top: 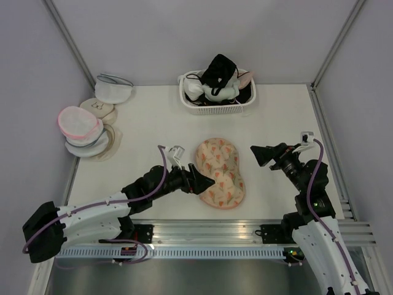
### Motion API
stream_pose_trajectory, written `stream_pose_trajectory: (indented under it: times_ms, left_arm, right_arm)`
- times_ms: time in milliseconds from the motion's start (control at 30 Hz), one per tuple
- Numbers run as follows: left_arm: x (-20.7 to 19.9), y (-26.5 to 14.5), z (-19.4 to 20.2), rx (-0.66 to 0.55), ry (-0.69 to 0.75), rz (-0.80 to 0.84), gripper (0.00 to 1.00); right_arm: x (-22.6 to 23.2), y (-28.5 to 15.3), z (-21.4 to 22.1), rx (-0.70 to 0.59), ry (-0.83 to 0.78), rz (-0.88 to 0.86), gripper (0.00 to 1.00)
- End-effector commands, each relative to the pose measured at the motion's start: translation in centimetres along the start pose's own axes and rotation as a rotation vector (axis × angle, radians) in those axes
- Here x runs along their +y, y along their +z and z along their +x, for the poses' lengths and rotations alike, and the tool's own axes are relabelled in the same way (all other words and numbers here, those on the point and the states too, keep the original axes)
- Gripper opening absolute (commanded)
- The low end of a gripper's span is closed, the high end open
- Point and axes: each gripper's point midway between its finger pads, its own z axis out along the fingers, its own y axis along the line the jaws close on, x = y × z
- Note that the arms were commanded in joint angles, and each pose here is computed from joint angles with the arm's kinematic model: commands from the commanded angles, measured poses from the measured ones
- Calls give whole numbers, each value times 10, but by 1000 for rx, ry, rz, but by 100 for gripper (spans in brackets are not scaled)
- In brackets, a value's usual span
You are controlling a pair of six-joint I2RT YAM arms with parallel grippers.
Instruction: Unzip the laundry bag and remove the bra
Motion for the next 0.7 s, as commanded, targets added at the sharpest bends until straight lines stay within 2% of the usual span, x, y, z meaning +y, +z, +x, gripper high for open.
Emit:
stream_pose_trajectory:
  times_ms: [0, 67, 100, 200, 233, 300, 333, 400, 433, 600, 667]
  left_arm:
    - [-24, 18, 0, 55, 24, 76, 100]
    - [-23, 35, 27, 187, 0, 81, 100]
    - [-24, 40, 33, 209, -18, 81, 100]
    - [-41, 52, 49, 197, -41, 189, 100]
    - [-43, 57, 51, 189, -52, 212, 93]
    - [-50, 69, 63, 224, -82, 277, 76]
    - [-52, 72, 66, 237, -95, 291, 45]
    - [-51, 80, 77, 270, -136, 319, 13]
    - [-50, 82, 81, 282, -149, 317, 2]
    - [-22, 86, 107, 355, -182, 227, 2]
    - [-5, 83, 118, 392, -183, 137, 2]
  right_arm:
    - [6, -3, -7, -33, 6, -15, 98]
    - [5, -4, -9, -44, -16, -10, 98]
    - [1, -5, -6, -33, -16, 9, 98]
    - [-5, -4, -5, -34, -19, 32, 98]
    - [-7, -4, -3, -32, -17, 39, 98]
    - [-9, -4, -3, -33, -10, 46, 98]
    - [-9, -5, -2, -29, -9, 49, 98]
    - [-9, -6, -1, -23, -16, 49, 98]
    - [-7, -7, -2, -23, -25, 42, 97]
    - [-10, -14, -7, -53, -44, 72, 98]
    - [-12, -16, -7, -60, -50, 84, 98]
